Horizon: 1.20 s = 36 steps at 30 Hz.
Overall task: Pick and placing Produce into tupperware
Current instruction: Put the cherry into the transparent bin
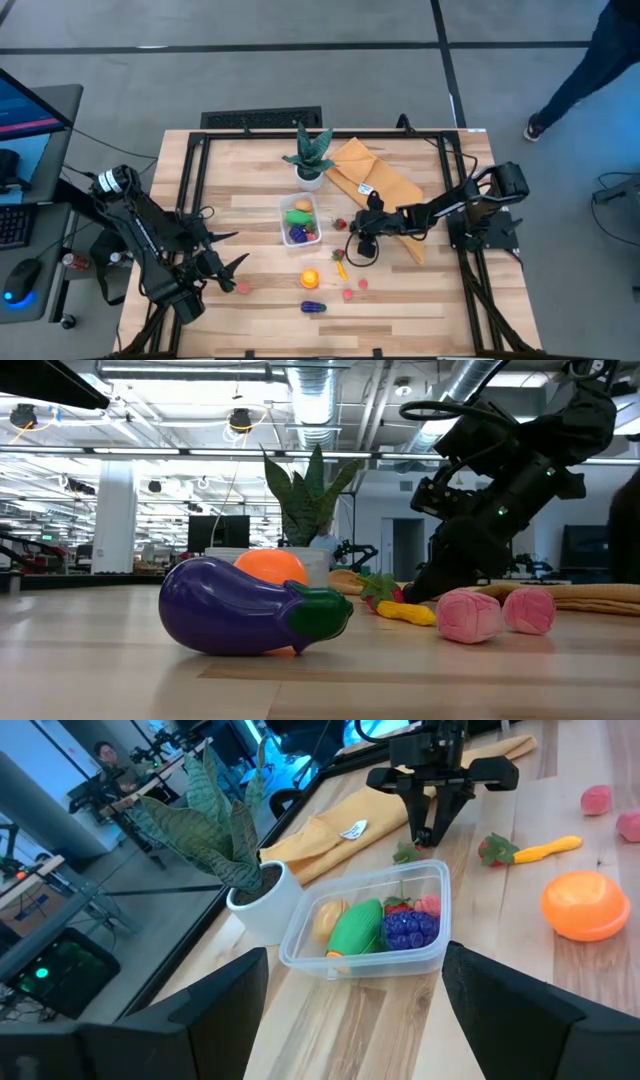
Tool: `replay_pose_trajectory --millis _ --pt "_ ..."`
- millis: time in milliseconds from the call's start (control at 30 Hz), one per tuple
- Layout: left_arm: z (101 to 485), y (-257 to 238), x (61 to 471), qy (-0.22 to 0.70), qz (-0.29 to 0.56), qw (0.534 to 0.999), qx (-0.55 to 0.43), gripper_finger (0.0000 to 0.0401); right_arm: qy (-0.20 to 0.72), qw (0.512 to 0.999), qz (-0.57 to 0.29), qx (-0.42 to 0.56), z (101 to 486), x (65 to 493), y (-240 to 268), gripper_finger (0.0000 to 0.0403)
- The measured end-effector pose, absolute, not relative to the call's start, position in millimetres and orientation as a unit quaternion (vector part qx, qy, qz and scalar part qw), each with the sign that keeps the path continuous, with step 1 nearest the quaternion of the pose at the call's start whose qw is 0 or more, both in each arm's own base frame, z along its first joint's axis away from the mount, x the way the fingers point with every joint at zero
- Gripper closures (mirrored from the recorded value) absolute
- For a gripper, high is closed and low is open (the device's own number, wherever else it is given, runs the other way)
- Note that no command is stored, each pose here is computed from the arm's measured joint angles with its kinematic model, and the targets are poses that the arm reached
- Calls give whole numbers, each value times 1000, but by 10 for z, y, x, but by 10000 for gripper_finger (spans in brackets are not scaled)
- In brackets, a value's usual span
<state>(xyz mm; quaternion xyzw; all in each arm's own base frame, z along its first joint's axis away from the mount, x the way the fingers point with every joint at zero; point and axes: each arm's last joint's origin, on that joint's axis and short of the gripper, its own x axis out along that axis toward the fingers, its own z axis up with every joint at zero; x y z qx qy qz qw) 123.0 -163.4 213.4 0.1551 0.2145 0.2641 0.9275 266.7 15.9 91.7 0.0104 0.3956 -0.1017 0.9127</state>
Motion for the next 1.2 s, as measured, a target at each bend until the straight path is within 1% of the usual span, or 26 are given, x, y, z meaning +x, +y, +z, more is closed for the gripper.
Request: replay_pose_trajectory --millis 500,833,967,1200 --pt "2133 -1636 1232 214 264 928 154 110 396 913 -102 11 916 2665 158 281" --pt "2133 -1636 1232 214 264 928 154 110 396 913 -100 6 947 2651 156 284" --pt "2132 -1637 1232 214 264 928 154 110 393 914 -98 -7 1051 2608 146 284" --pt "2133 -1637 1232 213 264 928 154 111 338 934 -112 -27 1413 2553 128 284"
